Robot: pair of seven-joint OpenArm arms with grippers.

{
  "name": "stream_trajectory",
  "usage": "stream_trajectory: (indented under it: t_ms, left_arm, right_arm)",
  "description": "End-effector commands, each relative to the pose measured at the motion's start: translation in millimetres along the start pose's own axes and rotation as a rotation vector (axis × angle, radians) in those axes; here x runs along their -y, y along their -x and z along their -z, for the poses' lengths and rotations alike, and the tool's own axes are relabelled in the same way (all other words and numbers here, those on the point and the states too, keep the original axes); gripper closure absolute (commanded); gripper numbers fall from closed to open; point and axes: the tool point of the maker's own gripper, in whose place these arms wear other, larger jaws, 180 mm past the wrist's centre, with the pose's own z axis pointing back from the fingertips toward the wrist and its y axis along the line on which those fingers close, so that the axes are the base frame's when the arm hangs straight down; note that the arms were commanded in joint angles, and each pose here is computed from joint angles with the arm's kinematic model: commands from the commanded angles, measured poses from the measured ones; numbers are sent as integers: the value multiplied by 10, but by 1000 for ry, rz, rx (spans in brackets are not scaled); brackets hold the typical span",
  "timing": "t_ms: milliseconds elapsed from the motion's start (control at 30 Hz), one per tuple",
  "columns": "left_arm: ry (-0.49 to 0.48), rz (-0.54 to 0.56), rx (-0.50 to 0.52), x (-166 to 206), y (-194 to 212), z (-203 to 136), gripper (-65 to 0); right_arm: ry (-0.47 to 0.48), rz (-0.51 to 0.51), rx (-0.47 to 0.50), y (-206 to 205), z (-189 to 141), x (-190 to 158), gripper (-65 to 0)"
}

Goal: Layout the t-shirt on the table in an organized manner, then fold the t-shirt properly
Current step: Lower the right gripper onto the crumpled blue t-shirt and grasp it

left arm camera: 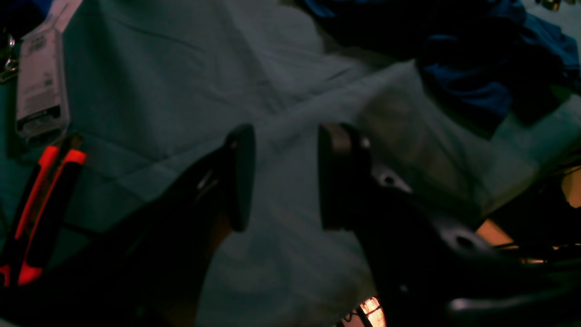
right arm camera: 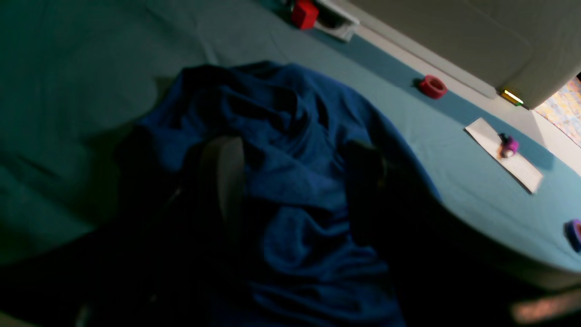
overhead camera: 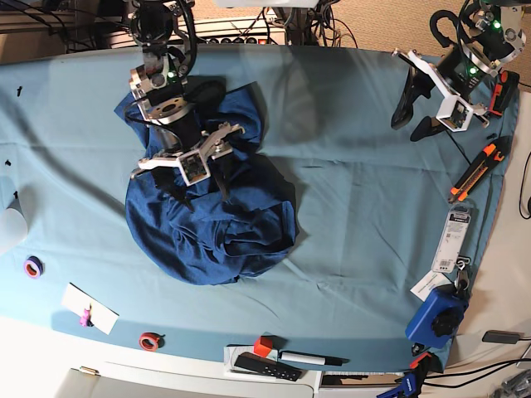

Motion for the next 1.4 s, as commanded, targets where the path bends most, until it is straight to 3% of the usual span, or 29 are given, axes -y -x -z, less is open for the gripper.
stream_trajectory:
  t_ms: [0,167,500,733,833,1100,1367]
  left_arm:
    - [8,7,36,9,-102,-19,-241]
    - [7,7,35,9,-100,-19,-241]
    - [7,6,29,8,-90,-18,-241]
    - [7,6,29,8,-90,-18,-241]
    - [7,6,28,9,-87,-19,-241]
    - [6,3,30,11,-89,-17,-241]
    - [-2,-22,43,34,-89,-5,-241]
  right_arm:
    - [17,-1,12,-38,42,61,-355]
    - [4,17,-36,140,187,35,-356]
    - [8,13,-33,116,226,64,-356]
    - [-102,-56,-11,4,244,-354,-356]
    - [-75,-104,-10,-22,251,-379,-356]
    - [-8,-85,-57,38,294,-139,-356]
    - [-30,-78,-123,282,447,-172,-356]
